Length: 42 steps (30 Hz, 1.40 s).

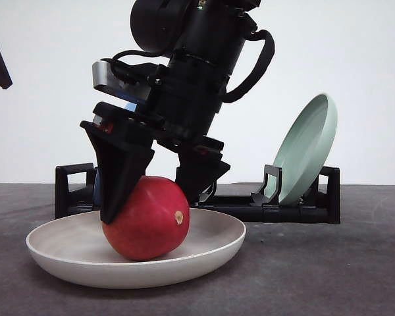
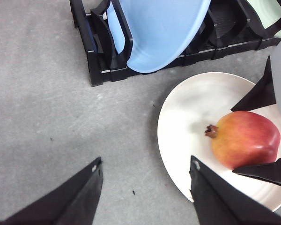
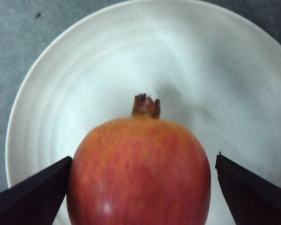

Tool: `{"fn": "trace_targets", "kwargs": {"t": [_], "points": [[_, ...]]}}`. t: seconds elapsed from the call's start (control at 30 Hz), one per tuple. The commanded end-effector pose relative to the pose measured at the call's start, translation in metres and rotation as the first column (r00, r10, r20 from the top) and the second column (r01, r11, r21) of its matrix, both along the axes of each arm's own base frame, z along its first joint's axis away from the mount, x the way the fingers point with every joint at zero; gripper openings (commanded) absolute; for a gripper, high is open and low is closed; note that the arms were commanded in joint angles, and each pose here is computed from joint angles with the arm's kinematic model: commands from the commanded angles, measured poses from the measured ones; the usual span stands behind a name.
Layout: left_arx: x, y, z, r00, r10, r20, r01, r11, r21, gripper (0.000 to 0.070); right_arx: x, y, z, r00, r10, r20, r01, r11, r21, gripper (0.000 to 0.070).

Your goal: Place pomegranate in white plate

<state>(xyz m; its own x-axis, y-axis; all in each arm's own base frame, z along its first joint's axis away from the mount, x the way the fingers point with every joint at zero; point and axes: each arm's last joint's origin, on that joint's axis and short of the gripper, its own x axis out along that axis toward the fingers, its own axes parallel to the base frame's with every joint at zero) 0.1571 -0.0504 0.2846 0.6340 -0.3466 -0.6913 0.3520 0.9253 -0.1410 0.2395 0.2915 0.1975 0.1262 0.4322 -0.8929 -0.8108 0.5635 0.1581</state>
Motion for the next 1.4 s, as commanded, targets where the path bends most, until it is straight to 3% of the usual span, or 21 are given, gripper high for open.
{"fn": "trace_targets", "kwargs": {"t": [0.0,0.13,0.33,0.47,0.63,0.93,1.17,1.3,1.37], "points": [[0.002,-0.001,0.005,1.000,-0.001,0.015,0.001,1.000,-0.006,0.0349,0.000,0.003,0.011,1.000,-0.003,0.027,0.002,0.999,0.038,0.0626],[0.002,-0.001,0.005,1.000,0.000,0.015,0.000,1.000,-0.007,0.0349,-0.003,-0.010,0.020,0.997,-0.004,0.071,-0.007,0.988,0.155,0.0609],[0.002,-0.001,0.005,1.000,0.003,0.014,-0.002,1.000,-0.009,0.0349,-0.016,-0.057,0.028,0.980,-0.077,0.181,0.020,0.955,0.297,0.0606],[0.002,-0.001,0.005,1.000,0.007,0.011,-0.007,1.000,-0.014,0.0349,-0.027,-0.098,0.036,0.972,-0.152,0.180,0.066,0.910,0.410,0.0602],[0.002,-0.001,0.005,1.000,0.007,0.011,-0.007,1.000,-0.014,0.0349,-0.033,-0.142,0.043,0.953,-0.270,0.140,0.172,0.858,0.483,0.0602],[0.002,-0.001,0.005,1.000,0.010,0.011,-0.009,1.000,-0.016,0.0349,-0.048,-0.210,0.039,0.863,-0.488,0.131,0.368,0.784,0.499,0.0602],[0.002,-0.001,0.005,1.000,0.017,0.007,-0.017,1.000,-0.024,0.0349,-0.051,-0.238,0.035,0.774,-0.622,0.123,0.511,0.727,0.458,0.0602],[0.002,-0.001,0.005,1.000,0.018,0.006,-0.017,1.000,-0.023,0.0352,-0.051,-0.240,0.035,0.754,-0.643,0.133,0.534,0.719,0.445,0.0602],[0.002,-0.001,0.005,1.000,0.017,0.005,-0.017,1.000,-0.023,0.0319,-0.052,-0.241,0.033,0.754,-0.645,0.124,0.543,0.718,0.434,0.0544]]}}
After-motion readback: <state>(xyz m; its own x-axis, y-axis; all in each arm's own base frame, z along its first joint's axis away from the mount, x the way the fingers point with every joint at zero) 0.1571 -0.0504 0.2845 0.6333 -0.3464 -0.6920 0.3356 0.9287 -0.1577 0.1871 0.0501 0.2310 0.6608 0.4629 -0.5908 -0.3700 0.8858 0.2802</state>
